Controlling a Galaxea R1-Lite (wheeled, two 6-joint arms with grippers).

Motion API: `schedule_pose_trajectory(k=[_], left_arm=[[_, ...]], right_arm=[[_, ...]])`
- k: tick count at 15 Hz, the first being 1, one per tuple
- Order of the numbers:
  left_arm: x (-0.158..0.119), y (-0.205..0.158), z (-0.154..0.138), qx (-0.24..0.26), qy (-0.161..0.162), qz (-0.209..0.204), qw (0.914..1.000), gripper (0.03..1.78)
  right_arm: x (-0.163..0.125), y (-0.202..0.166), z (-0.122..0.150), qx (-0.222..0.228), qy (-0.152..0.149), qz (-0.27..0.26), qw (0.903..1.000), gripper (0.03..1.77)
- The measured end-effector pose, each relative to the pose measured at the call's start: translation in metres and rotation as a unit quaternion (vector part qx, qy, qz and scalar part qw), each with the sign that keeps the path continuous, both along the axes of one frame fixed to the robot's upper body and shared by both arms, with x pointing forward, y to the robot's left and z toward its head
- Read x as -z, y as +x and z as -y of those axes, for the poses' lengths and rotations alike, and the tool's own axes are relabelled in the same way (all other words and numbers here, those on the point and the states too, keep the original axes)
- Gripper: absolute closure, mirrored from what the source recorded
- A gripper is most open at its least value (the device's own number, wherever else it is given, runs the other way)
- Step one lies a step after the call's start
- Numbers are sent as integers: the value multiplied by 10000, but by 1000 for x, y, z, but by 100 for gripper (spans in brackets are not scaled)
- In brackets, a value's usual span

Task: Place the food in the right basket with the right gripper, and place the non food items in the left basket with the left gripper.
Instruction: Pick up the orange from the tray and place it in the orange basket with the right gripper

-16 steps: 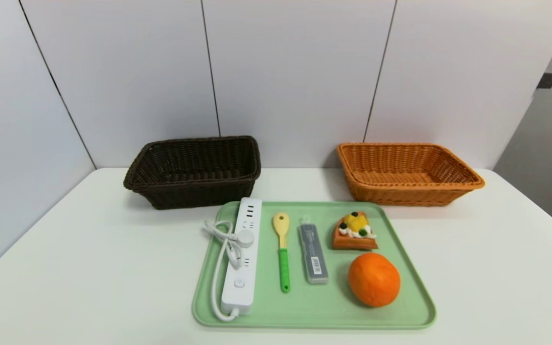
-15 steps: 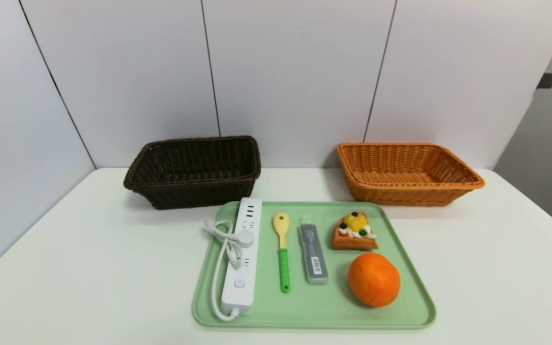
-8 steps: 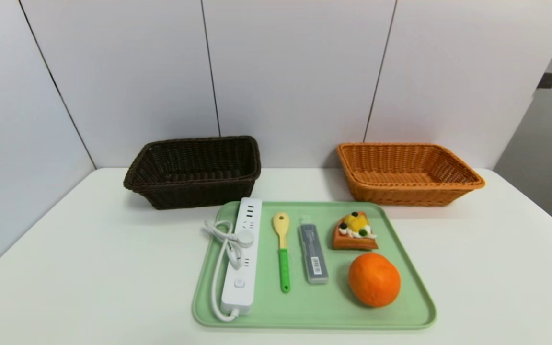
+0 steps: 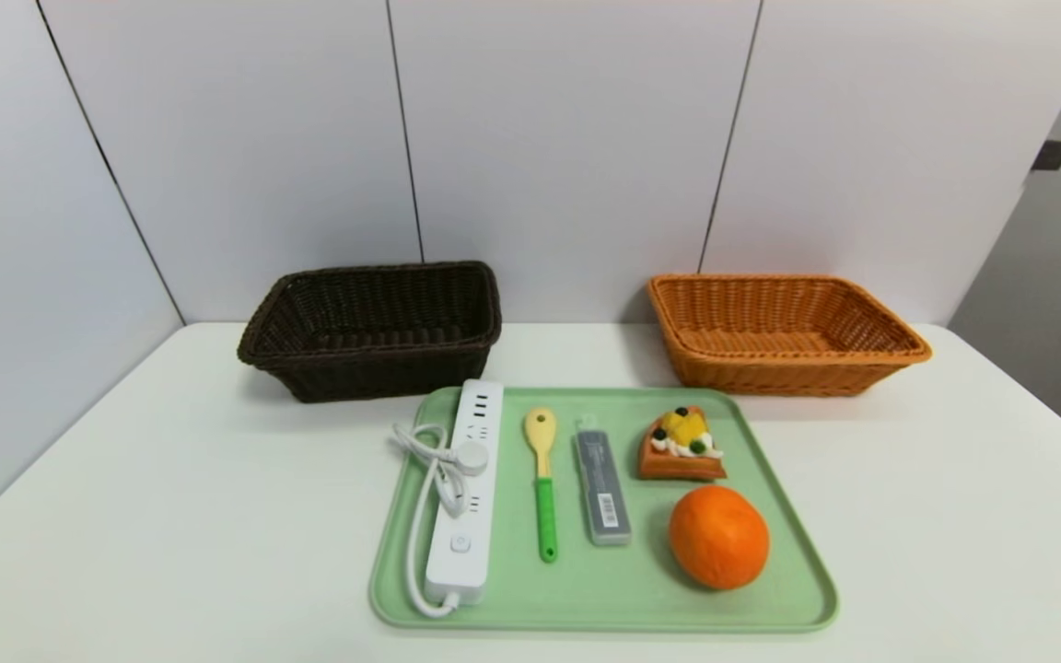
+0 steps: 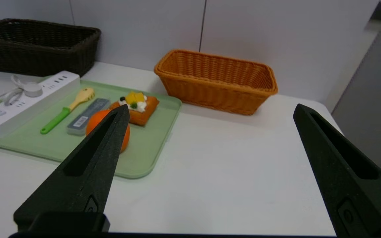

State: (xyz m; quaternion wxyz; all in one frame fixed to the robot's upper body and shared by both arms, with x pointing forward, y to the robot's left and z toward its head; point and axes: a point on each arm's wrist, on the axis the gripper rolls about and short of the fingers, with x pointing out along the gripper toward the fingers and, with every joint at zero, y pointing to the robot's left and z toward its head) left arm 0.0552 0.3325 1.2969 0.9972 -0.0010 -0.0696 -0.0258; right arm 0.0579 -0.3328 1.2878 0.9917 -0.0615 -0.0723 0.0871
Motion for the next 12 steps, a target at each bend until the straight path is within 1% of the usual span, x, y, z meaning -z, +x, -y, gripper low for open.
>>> schedule_pose_trajectory(k=[1,3,5,8,12], left_arm=[[-16,8,0,31,16,118,9999,12],[-42,26,1,123,85,285,9995,12],[-60,47,1,257,149,307,9991,12],[-76,79,2,347,167,245,9990,12],[-81,113,3,494,129,-156,9986,12]], right_arm=[[-12,4,0,-106,-78,25,9999,9],[-36,17,-1,-273,-142,27,9995,9],[-55,37,-2,-351,-163,7,9993,9],[-76,76,-3,-384,-175,-39,9991,9],[-96,124,-5,-458,-188,-265,9984,9]])
